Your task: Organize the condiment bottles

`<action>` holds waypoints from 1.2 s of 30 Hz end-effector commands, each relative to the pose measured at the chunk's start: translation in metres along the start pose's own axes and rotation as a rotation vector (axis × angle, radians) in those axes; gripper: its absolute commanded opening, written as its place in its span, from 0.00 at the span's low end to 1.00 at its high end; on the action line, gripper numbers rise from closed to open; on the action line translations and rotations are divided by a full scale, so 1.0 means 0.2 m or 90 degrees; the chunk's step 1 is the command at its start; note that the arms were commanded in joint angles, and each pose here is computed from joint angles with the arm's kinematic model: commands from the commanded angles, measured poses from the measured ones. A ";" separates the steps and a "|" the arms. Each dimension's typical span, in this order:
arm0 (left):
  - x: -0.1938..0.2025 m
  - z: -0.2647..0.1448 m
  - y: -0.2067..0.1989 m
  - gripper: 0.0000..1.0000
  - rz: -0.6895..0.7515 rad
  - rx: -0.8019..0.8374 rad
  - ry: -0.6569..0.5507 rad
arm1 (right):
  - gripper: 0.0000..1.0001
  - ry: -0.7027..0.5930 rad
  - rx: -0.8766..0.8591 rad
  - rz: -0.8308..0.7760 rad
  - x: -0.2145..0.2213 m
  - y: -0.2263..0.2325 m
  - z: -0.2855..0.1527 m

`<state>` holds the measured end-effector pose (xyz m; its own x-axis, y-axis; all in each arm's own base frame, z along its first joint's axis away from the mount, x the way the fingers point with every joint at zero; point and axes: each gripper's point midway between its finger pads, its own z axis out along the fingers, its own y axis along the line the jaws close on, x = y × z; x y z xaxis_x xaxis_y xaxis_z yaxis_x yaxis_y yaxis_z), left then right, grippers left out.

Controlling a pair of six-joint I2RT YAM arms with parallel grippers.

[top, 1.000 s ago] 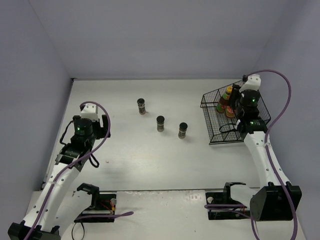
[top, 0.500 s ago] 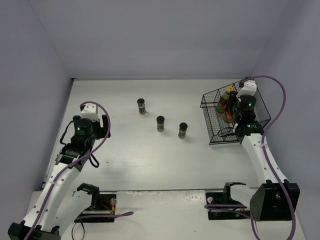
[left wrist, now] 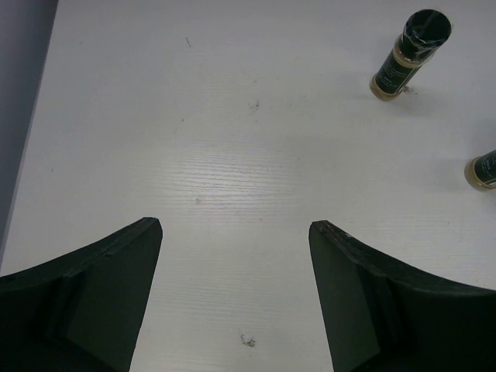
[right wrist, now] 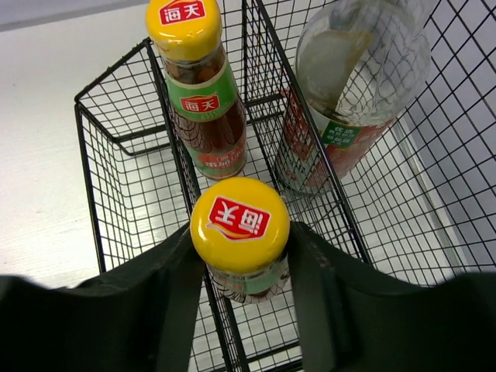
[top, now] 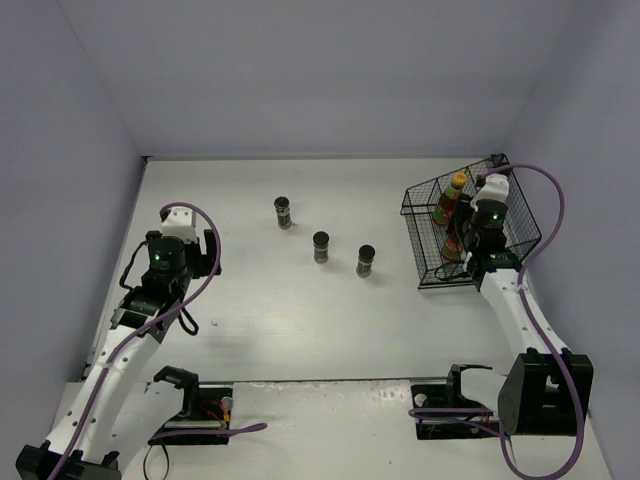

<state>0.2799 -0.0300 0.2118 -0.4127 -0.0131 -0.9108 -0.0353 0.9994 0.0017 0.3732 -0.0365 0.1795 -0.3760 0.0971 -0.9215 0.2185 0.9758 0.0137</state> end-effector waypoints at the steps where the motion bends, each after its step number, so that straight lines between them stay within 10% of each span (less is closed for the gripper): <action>1: -0.10 -0.01 -0.03 0.77 -0.006 0.016 -0.043 | 0.49 -0.154 -0.020 0.046 -0.34 0.03 -0.03; 13: -0.11 -0.01 -0.03 0.77 -0.006 0.017 -0.044 | 0.91 -0.180 -0.078 0.049 -0.54 0.11 -0.20; 23: -0.10 0.00 -0.02 0.77 -0.004 0.013 -0.041 | 0.95 -0.198 -0.253 0.005 -0.75 0.47 -0.45; 36: -0.09 0.01 -0.03 0.77 -0.004 0.013 -0.035 | 0.91 0.028 -0.402 -0.067 -0.09 1.07 -0.35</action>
<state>0.2804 -0.0301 0.2108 -0.4161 -0.0118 -0.9092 -0.0348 0.9994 0.0029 0.3623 0.1636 0.2420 -0.3778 -0.0113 -0.9258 -0.3598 0.9231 0.1356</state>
